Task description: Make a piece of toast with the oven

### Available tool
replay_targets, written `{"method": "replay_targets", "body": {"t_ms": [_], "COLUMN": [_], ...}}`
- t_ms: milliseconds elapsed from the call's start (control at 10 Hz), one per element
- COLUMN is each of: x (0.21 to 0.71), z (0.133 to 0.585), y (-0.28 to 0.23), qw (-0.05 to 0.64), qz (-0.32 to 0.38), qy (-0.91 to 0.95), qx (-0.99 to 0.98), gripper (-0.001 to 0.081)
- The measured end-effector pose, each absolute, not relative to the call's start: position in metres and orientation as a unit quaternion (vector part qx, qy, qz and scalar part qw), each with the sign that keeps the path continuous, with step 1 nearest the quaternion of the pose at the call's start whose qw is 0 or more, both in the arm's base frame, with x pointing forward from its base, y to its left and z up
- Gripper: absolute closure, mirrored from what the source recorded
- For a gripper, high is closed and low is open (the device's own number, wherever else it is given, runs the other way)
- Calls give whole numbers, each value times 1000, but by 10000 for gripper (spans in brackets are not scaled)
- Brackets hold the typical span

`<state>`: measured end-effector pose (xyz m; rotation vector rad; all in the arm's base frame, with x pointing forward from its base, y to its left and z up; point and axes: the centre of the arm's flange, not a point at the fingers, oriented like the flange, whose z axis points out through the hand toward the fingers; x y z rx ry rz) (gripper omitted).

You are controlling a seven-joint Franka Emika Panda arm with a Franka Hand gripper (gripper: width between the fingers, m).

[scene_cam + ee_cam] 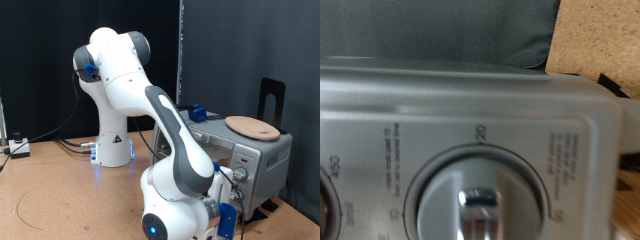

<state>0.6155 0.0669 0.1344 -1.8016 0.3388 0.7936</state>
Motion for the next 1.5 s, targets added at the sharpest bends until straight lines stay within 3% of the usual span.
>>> {"method": "replay_targets", "body": {"t_ms": [400, 600, 700, 800, 900, 1100, 1300, 1500], "x": [615, 615, 615, 615, 615, 614, 618, 618], "z": [135, 135, 135, 135, 135, 137, 132, 133], "y": [78, 78, 77, 77, 76, 76, 77, 77], "qw": [542, 542, 542, 541, 540, 535, 537, 553], "qz": [335, 335, 336, 336, 338, 361, 384, 352], "qy": [139, 140, 140, 142, 145, 148, 144, 112], "qx": [-758, -758, -758, -758, -757, -749, -737, -747], "gripper": [-1, 262, 262, 397, 397, 714, 713, 713]}}
